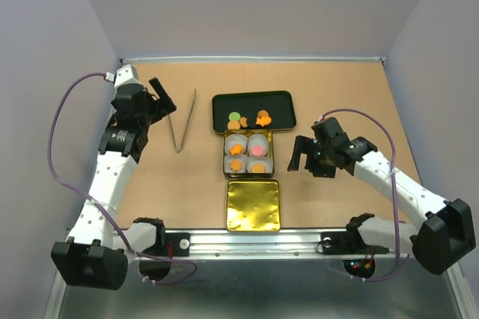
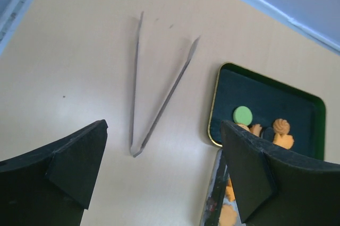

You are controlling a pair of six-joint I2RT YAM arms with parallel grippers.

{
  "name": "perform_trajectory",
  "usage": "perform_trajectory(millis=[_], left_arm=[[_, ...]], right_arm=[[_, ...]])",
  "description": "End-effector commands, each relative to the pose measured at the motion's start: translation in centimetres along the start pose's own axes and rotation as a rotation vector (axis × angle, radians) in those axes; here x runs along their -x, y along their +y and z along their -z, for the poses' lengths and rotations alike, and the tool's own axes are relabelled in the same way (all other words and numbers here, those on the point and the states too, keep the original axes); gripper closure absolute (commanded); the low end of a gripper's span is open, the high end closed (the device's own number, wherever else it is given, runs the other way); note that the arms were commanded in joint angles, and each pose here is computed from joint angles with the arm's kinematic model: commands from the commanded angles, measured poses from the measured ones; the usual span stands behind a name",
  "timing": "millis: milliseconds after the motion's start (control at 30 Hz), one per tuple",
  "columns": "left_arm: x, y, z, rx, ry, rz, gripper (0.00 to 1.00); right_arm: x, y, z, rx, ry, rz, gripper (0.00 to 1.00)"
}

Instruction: Pack the cookies

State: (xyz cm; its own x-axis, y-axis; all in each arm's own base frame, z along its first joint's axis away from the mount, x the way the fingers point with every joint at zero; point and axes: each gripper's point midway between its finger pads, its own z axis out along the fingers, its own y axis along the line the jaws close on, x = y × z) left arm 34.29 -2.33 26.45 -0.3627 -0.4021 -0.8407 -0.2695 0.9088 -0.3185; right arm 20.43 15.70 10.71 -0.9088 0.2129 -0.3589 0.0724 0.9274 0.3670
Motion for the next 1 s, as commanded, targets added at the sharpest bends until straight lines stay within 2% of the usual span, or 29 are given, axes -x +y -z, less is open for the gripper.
perform_trajectory(millis=[0,67,133,233,500,967], left_arm=[[-2.1,-1.9,0.8,-0.135,0.053,0.068,0.01],[-1.2,-2.6,2.0,-0.183,0.025,0.051,0.01],[-1.9,-2.9,2.4,-0.218,0.074,-0.021,0.02],[-3.9,-2.7,2.9,-0.237,0.149,-0.056,0.08],[-9.3,-3.0,4.5,-0.312,0.281,-0.042,0.16],[-10.1,-5.4,5.7,-0.376,0.277,-0.028,0.21]], right_arm=[[0.8,2.6,1.5,0.093,0.020,0.051,0.00],[-0.1,3.1,1.4,0.130,0.065,0.067,0.00],[-1.1,2.8,1.0,0.134,0.104,0.061,0.00],[-2.4,2.6,0.3,0.158,0.143,0.055,0.02],[-7.4,1.8,-1.8,0.185,0.267,0.031,0.25],[-9.2,2.3,-5.7,0.181,0.305,0.042,0.35]])
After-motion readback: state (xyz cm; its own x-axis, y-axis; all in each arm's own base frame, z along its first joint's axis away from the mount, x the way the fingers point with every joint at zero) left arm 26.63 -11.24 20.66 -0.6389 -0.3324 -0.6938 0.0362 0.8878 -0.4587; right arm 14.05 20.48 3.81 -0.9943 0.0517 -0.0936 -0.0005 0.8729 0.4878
